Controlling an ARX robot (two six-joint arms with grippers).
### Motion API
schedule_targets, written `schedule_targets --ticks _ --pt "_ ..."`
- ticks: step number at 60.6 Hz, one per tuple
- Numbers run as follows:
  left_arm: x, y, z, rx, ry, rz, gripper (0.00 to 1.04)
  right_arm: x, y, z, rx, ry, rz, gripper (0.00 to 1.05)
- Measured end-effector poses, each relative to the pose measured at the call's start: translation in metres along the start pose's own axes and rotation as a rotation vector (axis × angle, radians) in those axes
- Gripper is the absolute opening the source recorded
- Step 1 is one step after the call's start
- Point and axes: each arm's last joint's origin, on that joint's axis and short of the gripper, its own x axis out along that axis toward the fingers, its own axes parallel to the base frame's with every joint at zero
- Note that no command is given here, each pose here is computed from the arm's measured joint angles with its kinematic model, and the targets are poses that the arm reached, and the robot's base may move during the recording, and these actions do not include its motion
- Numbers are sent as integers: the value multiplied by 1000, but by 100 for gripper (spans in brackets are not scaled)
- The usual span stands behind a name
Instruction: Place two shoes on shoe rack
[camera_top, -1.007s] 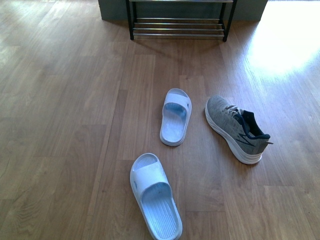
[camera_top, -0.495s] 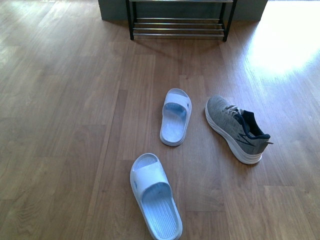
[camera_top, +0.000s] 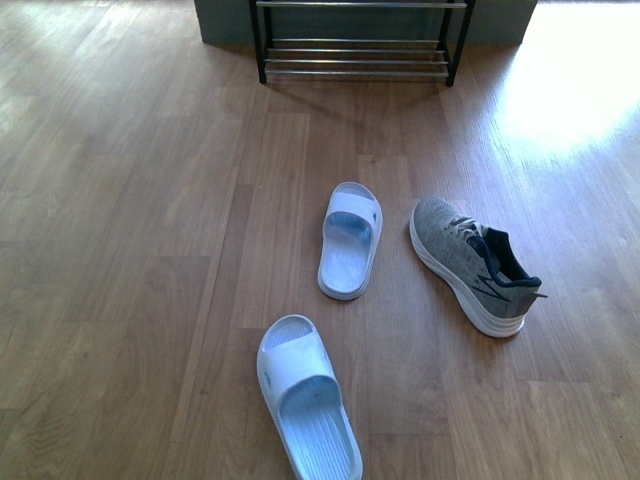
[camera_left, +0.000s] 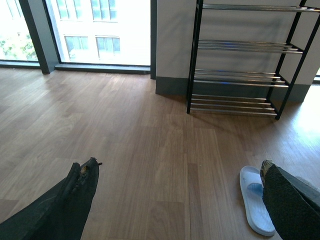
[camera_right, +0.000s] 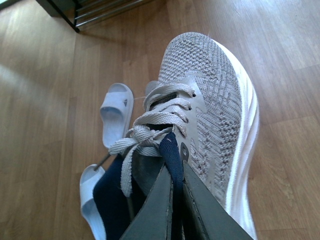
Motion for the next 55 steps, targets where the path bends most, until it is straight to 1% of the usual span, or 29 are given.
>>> schedule_targets --ticks 55 --pt "0 0 0 0 0 0 95 0 1 -1 -1 1 10 1"
